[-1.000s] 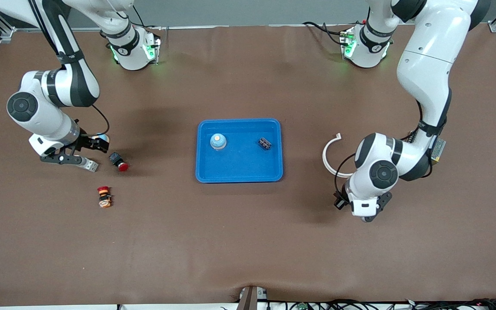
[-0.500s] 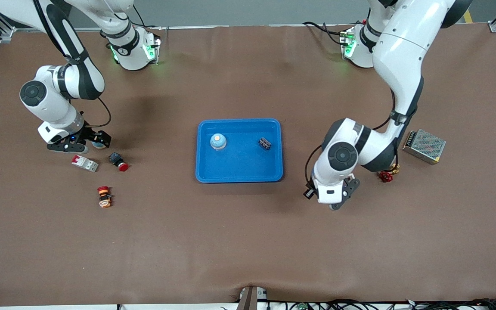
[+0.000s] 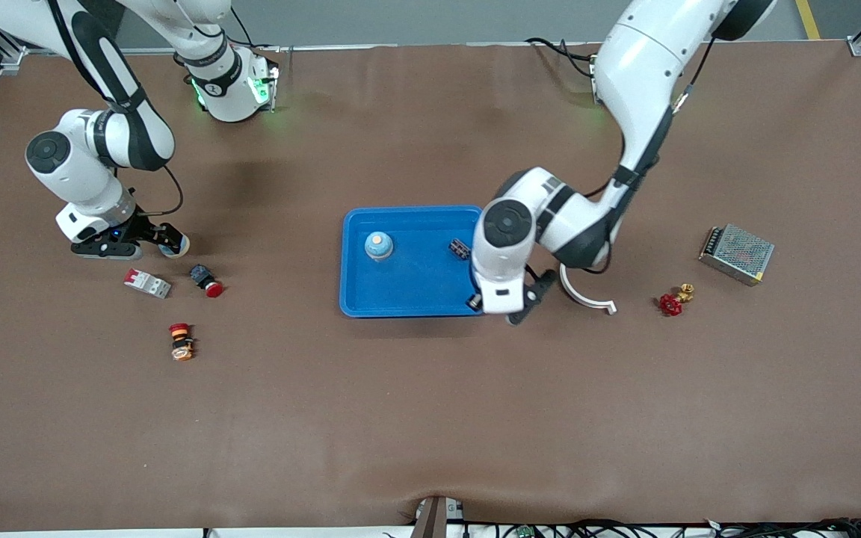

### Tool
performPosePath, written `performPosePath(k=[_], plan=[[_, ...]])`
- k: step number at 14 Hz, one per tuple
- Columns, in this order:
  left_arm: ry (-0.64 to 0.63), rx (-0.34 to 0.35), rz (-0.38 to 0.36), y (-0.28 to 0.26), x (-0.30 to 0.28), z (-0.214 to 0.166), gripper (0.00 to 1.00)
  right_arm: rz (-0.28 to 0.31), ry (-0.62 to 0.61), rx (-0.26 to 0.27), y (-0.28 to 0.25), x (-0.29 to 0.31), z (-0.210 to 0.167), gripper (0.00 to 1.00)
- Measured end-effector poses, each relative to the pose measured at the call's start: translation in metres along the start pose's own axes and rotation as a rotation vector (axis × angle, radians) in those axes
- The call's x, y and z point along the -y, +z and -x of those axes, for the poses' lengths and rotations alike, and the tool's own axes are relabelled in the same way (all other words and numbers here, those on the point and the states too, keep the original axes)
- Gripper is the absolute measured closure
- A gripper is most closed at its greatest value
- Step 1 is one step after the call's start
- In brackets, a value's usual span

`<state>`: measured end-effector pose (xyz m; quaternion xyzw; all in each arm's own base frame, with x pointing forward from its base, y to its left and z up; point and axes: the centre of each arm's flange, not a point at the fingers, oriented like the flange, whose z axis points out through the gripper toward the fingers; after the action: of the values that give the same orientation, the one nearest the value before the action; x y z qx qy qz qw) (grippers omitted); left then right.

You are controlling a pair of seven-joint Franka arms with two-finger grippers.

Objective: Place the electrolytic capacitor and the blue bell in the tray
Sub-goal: 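Grasp the second capacitor with the left gripper and lower it into the tray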

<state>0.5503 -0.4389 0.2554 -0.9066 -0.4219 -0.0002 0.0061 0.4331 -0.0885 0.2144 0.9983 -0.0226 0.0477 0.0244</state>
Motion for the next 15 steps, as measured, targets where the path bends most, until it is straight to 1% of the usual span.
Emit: performPosePath(k=[3, 5, 7, 9, 11, 14, 15], plan=[[-0.065, -0.001, -0.006, 0.002, 0.001, 0.04, 0.7, -0.013, 0.003, -0.016, 0.021, 0.003, 0.015, 0.0], [-0.099, -0.002, -0.019, 0.009, 0.003, 0.051, 0.7, -0.02, 0.006, -0.01, 0.032, 0.003, 0.02, 0.0], [-0.112, 0.0, -0.044, 0.028, 0.006, 0.063, 0.7, -0.024, 0.008, -0.005, 0.038, 0.004, 0.022, 0.0], [-0.134, 0.007, -0.048, 0.047, 0.007, 0.077, 0.7, -0.026, 0.008, 0.001, 0.041, 0.004, 0.023, 0.0], [-0.18, 0.015, -0.031, 0.054, 0.005, 0.08, 0.7, -0.027, 0.008, 0.005, 0.043, 0.004, 0.024, 0.0], [-0.195, 0.016, -0.033, 0.056, 0.006, 0.08, 0.7, -0.027, 0.008, 0.006, 0.043, 0.004, 0.024, 0.0], [-0.196, 0.016, -0.036, 0.058, 0.006, 0.08, 0.7, -0.027, 0.008, 0.006, 0.043, 0.004, 0.024, 0.07]])
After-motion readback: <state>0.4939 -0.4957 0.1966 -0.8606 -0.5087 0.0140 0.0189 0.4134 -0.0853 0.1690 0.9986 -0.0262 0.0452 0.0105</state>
